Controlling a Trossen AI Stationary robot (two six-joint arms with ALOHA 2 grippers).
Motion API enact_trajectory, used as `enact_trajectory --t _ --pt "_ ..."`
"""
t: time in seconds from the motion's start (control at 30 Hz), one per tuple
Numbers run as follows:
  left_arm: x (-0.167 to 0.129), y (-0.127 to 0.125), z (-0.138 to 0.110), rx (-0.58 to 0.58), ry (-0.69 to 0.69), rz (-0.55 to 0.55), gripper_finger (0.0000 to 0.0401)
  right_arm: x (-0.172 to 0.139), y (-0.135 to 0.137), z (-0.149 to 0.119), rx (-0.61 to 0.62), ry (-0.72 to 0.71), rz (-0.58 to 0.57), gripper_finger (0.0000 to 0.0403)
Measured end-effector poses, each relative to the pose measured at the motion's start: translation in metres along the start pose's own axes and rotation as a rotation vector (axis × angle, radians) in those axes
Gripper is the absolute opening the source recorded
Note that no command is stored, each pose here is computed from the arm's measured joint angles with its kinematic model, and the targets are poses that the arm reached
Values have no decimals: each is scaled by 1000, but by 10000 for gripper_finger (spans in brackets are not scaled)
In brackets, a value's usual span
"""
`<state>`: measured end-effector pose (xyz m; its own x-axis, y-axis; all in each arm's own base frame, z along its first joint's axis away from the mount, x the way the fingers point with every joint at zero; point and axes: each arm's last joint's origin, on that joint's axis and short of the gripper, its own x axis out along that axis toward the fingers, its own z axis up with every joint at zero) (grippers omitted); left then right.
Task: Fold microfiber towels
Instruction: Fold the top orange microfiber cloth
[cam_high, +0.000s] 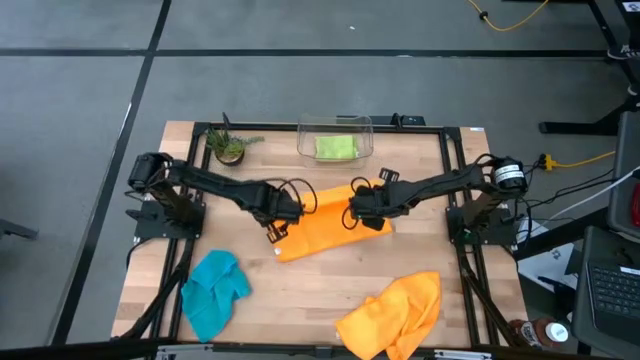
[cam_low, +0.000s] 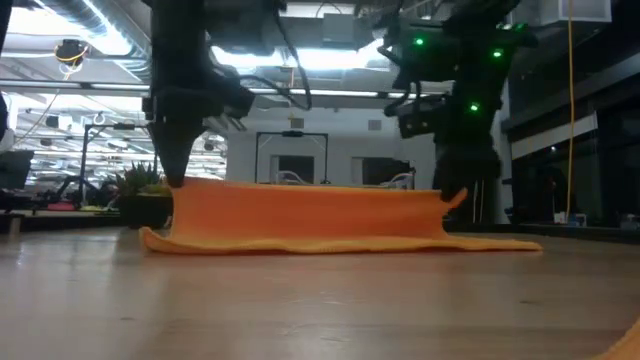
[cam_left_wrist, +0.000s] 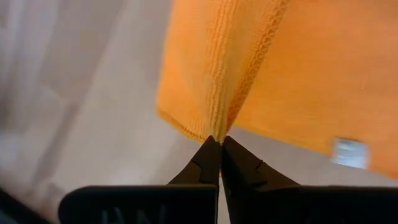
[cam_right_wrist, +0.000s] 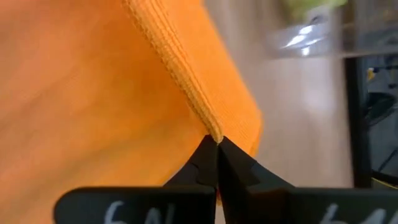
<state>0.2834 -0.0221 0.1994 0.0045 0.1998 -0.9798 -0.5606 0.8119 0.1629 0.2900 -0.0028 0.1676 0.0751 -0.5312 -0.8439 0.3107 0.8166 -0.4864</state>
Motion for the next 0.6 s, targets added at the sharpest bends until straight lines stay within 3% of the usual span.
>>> enact_trajectory --t 0.27,0.6 --pt "-4 -37 -14 -17 -79 -129 0 -15 24 -15 -61 54 125 2" --pt "17 -67 -26 13 -25 -140 0 -30 46 -26 -79 43 195 2"
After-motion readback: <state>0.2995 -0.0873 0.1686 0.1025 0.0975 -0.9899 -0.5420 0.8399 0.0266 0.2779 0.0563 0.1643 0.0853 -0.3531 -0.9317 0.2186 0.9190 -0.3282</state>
